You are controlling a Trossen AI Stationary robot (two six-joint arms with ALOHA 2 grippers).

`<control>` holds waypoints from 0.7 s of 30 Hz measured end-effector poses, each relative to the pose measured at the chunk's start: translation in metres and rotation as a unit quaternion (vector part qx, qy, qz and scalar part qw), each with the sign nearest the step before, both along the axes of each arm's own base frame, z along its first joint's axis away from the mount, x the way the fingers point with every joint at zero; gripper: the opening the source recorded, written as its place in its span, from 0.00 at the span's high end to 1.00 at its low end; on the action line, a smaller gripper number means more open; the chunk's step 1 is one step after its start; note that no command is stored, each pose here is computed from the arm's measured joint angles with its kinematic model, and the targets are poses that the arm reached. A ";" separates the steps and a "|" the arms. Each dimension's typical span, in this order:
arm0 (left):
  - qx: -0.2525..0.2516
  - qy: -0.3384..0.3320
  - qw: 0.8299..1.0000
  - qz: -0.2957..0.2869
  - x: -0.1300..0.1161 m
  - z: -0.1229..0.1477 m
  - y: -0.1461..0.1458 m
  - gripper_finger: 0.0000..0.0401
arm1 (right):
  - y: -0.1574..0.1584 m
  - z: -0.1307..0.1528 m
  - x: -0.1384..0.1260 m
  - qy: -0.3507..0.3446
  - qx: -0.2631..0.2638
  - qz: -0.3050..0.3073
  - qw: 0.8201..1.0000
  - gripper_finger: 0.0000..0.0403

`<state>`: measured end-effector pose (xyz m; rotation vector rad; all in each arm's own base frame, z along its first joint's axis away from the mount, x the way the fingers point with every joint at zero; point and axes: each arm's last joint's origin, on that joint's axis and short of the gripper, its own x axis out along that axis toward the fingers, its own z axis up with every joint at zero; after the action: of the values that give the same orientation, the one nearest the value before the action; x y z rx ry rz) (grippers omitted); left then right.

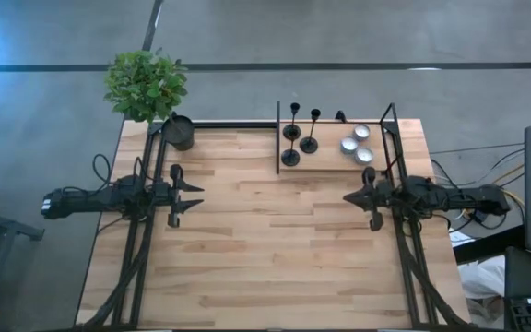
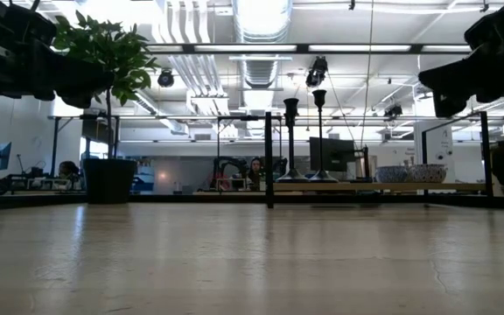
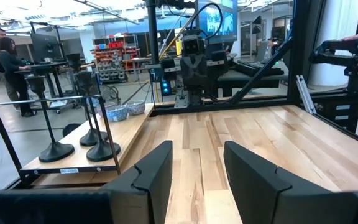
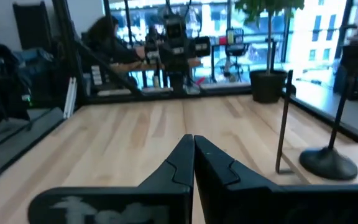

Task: Pick & Place candle stick holders
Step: Return to Home Position

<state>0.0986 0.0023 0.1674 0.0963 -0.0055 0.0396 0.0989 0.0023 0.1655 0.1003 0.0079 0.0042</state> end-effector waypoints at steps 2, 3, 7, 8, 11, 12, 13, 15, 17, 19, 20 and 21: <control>0.000 0.000 1.000 0.000 0.000 0.000 0.000 0.62 | 0.000 0.002 -0.002 -0.016 0.001 0.000 1.000 0.98; 0.000 0.000 1.000 0.000 0.000 0.000 0.000 0.62 | 0.000 0.003 -0.002 -0.018 0.001 0.000 1.000 0.98; 0.000 0.001 1.000 0.001 0.000 0.000 0.000 0.62 | 0.000 0.003 -0.002 -0.016 -0.001 0.000 1.000 0.98; 0.000 0.001 1.000 0.001 0.000 0.000 0.000 0.62 | 0.000 0.003 -0.002 -0.016 -0.001 0.000 1.000 0.98; 0.000 0.001 1.000 0.001 0.000 0.000 0.000 0.62 | 0.000 0.002 -0.002 -0.015 -0.001 0.000 1.000 0.98; 0.000 0.001 1.000 0.001 0.000 0.000 0.000 0.62 | 0.000 0.002 -0.002 -0.015 -0.001 0.000 1.000 0.98; 0.000 0.001 1.000 0.001 0.000 0.000 0.000 0.62 | 0.000 0.002 -0.002 -0.016 -0.001 0.000 1.000 0.98; 0.000 0.001 1.000 0.001 0.000 0.000 0.000 0.62 | 0.000 0.002 -0.002 -0.015 -0.001 0.000 1.000 0.98; 0.000 0.001 1.000 0.001 0.000 0.000 0.000 0.62 | 0.000 0.002 -0.002 -0.015 -0.001 0.000 1.000 0.98; 0.000 0.001 1.000 0.001 0.000 0.000 0.000 0.62 | 0.000 0.002 -0.002 -0.015 -0.001 0.000 1.000 0.98; 0.000 0.001 1.000 0.001 0.000 0.000 0.000 0.62 | 0.000 0.002 -0.002 -0.014 -0.001 0.000 1.000 0.98; 0.000 0.001 1.000 0.001 0.000 0.000 0.000 0.62 | 0.000 0.002 -0.002 -0.013 -0.001 0.000 1.000 0.98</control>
<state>0.0988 0.0024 0.1672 0.0963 -0.0028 0.0418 0.0973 0.0022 0.1676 0.0980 -0.0185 0.0051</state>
